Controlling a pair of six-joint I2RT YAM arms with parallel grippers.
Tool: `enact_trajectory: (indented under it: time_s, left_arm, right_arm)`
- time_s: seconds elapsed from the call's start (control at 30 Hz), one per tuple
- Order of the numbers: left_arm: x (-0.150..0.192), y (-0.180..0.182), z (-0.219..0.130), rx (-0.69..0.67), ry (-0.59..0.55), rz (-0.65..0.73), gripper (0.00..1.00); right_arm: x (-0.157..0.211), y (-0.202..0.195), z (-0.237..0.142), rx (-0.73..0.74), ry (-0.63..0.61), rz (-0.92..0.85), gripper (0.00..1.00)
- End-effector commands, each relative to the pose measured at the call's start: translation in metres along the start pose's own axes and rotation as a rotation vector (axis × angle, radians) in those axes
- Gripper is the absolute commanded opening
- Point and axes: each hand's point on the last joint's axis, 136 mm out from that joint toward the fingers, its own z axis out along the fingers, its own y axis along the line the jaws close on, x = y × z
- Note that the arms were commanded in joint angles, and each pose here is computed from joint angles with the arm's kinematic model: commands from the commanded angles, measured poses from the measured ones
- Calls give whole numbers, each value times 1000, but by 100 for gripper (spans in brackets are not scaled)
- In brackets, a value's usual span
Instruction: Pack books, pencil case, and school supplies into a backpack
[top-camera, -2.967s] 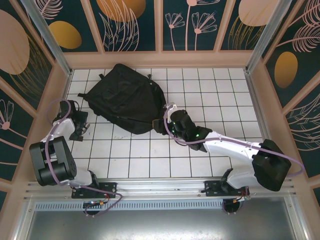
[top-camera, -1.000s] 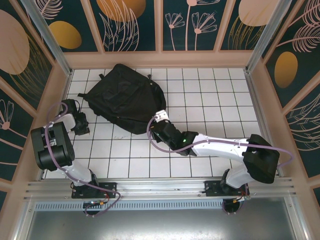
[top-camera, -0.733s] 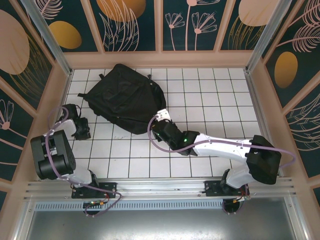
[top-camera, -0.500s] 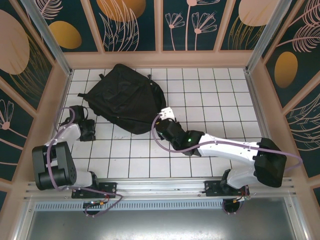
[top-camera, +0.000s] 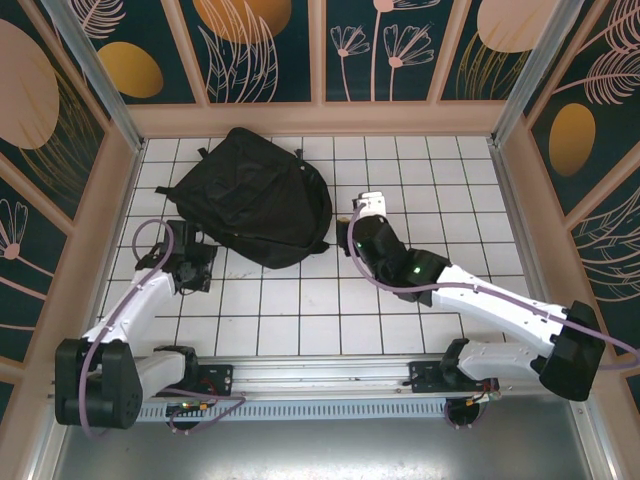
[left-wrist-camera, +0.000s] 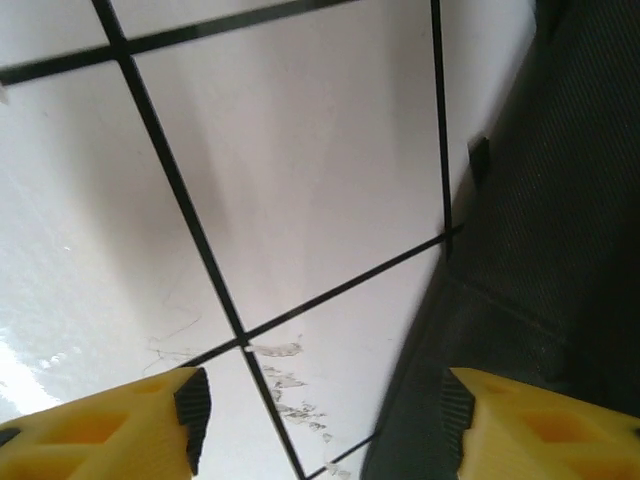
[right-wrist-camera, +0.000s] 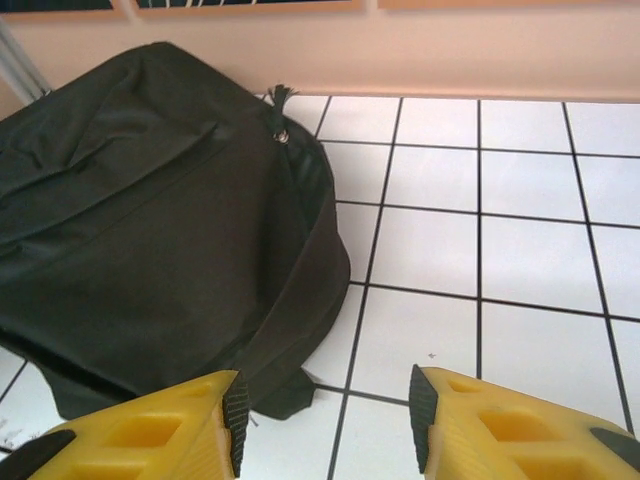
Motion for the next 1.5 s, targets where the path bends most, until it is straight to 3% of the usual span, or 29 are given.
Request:
enact_trajectory:
  time_s: [0.0,0.1,0.2,0.47,0.6,0.7,0.77,0.87,1.1,1.47]
  left_arm:
    - [-27,-13,-19,-55,-137,180,82]
    - [-49,-35,-27,-166,-209,338,90]
    - [-75,-43,-34,-247,-279,389,92]
    - [-134,-3,-37,-371,-353,314,94]
    - [-138,12,-20,-388,-306,357,98]
    - [-140,13,-6,-312,-273,349,98]
    - [-134,3,9,-193,-207,346,99]
    - [-138,-7,20,-153,-196,378,98]
    - [-153,-16,36,-203,-191,451,98]
    - [-152,13,60,-321,-126,435,83]
  right_arm:
    - [8,3,0,-27,37,16,49]
    - [17,5,4,-34,60,2,50]
    - [26,3,7,-40,72,0,49]
    - [57,-26,21,-40,107,60,49]
    - [68,-36,25,-104,126,150,49]
    - [73,-35,24,-155,121,185,50]
    - [75,-33,24,-176,126,194,49]
    - [77,-28,23,-209,139,202,50]
    - [81,-26,20,-233,142,216,49]
    - [81,-29,22,-218,141,220,50]
